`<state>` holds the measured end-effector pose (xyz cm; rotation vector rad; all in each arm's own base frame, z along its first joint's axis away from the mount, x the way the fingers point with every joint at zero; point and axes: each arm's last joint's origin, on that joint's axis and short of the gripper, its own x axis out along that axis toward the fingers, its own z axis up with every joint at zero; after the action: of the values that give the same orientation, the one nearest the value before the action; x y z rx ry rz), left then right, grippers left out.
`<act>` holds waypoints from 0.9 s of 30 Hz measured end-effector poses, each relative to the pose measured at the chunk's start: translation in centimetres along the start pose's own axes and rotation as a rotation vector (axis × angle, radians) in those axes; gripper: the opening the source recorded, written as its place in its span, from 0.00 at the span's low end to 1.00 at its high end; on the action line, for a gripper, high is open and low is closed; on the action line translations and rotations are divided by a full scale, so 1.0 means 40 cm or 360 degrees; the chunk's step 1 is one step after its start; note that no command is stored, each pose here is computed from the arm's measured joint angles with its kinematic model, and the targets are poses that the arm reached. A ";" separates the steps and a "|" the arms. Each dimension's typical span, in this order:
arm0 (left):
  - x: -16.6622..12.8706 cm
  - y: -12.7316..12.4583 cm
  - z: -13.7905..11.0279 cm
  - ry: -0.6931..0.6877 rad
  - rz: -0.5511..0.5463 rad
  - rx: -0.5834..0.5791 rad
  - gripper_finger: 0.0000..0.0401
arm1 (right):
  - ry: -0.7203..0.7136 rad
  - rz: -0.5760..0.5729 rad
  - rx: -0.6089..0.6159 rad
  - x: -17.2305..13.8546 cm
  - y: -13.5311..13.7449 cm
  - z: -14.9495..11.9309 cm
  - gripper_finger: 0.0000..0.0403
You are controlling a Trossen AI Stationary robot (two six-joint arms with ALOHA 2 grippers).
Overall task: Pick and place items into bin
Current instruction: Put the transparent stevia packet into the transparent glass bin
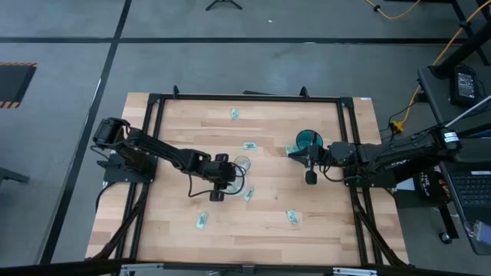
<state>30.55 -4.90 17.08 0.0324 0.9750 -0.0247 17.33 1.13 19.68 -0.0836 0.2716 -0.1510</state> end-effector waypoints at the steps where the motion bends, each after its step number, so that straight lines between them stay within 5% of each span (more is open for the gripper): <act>1: -0.003 0.000 0.002 -0.0010 -0.0002 0.0011 0.23 | 0.0000 0.0000 -0.0001 0.000 0.000 0.000 0.06; 8: -0.065 0.000 0.021 -0.0136 -0.0097 0.0026 0.21 | 0.0001 0.0000 -0.0002 0.000 0.000 0.000 0.06; 18: -0.234 -0.006 0.018 -0.0396 -0.0103 0.0323 0.01 | -0.0006 0.0092 -0.0013 -0.003 0.015 0.000 0.04; 27: -0.292 -0.006 -0.080 -0.0545 0.0032 0.0252 0.00 | -0.0022 0.0302 0.0098 -0.022 0.071 0.003 0.01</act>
<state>21.34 -4.93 24.94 0.1779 0.6287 -0.0862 16.93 4.08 19.73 0.0027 0.2596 0.0300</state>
